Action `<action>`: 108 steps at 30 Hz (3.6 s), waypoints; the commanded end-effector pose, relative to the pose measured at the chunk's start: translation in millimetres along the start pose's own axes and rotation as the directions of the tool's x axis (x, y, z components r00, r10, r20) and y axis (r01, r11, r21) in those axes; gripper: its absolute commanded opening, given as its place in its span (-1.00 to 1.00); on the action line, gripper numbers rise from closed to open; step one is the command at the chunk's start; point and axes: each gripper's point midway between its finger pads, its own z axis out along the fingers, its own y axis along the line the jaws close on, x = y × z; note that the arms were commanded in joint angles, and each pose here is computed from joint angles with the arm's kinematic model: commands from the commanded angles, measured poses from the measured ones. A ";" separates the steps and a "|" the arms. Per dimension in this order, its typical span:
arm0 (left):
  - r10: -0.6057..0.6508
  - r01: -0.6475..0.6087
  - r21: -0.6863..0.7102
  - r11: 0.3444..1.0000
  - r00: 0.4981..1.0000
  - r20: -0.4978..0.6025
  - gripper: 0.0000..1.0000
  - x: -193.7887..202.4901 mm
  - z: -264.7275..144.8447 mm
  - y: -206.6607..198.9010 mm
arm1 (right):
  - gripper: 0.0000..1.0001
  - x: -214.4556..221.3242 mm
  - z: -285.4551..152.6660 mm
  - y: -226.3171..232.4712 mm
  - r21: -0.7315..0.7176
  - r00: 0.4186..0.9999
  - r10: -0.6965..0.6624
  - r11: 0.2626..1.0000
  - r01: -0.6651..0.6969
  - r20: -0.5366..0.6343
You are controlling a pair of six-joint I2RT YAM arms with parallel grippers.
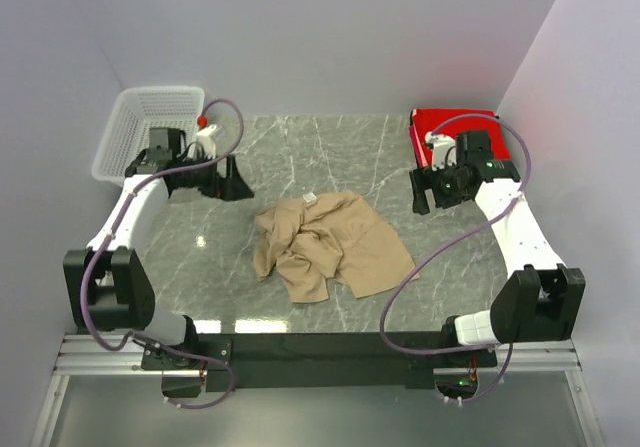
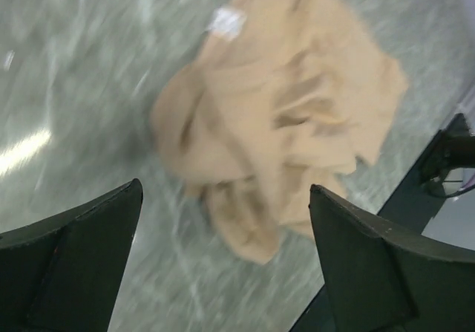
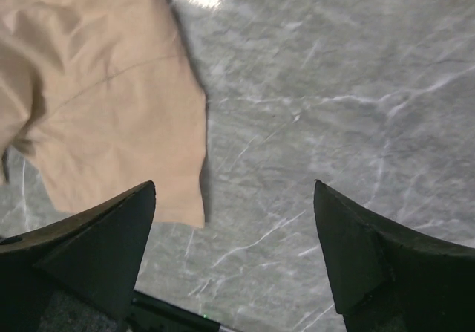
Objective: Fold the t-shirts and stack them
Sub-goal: Move the tshirt to the center of the board, then flatten the tshirt out
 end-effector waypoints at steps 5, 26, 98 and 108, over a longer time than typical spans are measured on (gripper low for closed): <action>0.111 -0.111 0.011 0.994 0.987 -0.112 0.97 45.8 -8.7 15.9 | 0.67 30.9 30.9 46.2 -0.158 0.979 -0.107 0.984 0.080 -0.176; 0.082 -0.076 0.035 0.996 0.968 -0.238 0.70 62.1 102.7 13.7 | 0.16 75.2 129.8 56.1 -0.184 0.838 0.009 0.974 -0.130 -0.546; 0.714 -0.680 -0.223 0.698 0.683 0.152 -0.99 -96.8 -88.7 -22.7 | -1.00 -115.4 -146.5 -1.4 0.376 0.740 -0.538 0.835 0.402 0.405; 0.601 -0.599 0.155 0.786 0.680 -0.419 -0.22 184.1 -75.5 19.0 | 0.09 100.5 -51.6 107.4 -0.188 0.627 -0.777 0.608 0.772 0.063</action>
